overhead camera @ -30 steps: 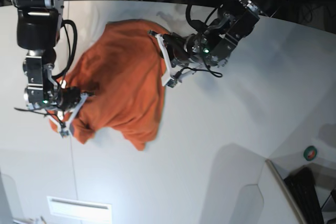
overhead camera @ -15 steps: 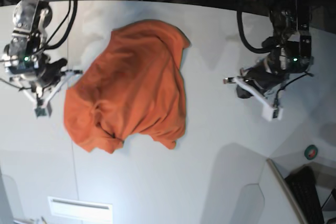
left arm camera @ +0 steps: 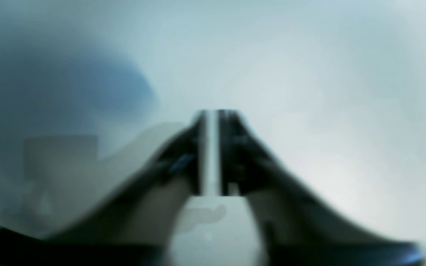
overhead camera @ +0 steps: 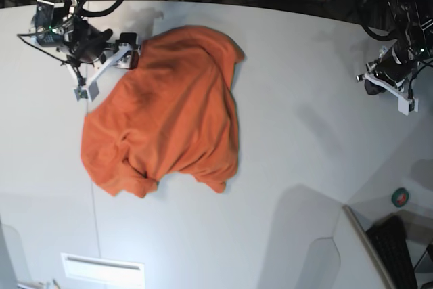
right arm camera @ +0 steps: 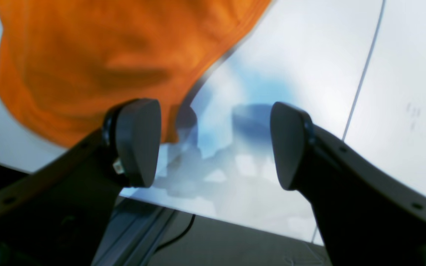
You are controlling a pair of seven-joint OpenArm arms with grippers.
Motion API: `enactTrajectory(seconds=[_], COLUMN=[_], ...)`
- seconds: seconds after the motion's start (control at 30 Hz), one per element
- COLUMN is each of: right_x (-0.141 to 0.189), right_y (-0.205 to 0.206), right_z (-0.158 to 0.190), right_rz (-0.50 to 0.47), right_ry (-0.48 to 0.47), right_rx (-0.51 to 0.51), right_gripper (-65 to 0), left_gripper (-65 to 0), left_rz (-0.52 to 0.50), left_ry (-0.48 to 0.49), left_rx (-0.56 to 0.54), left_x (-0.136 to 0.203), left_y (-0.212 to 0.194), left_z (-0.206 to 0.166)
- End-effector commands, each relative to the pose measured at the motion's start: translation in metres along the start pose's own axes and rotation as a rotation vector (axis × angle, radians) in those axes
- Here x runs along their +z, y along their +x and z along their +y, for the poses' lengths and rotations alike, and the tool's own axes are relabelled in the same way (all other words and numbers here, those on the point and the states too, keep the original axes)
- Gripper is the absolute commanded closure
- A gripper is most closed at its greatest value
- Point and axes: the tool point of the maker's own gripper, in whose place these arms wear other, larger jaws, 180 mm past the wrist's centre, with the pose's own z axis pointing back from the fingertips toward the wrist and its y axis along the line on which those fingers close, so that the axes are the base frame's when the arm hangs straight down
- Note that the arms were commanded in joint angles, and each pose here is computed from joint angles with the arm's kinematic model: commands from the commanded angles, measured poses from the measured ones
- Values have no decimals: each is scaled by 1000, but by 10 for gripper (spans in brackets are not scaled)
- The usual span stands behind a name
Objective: Layout the t-shirt on the table in an organized manner, then fold the t-shirt properly
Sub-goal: 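Grasp the shirt edge with the left gripper while the right holds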
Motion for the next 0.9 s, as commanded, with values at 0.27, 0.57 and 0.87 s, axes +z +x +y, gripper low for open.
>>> enactTrajectory(seconds=[0.27,0.57,0.87], right_x=[-26,-48,-22], right_y=[-15,-24,0], right_z=[30,48,35], right_rz=[20,81,0], right_ry=[200,254,213], right_rx=[-164,-123,-37], right_gripper=[-434,-399,0], left_gripper=[-476,-472,-472], left_rz=[-52,-48,67], left_ry=[-89,-100,-358], left_rx=[-79,-78,-195], left_x=[3,2,-27], left_y=[17,15,-26], left_z=[-17,-22,-145])
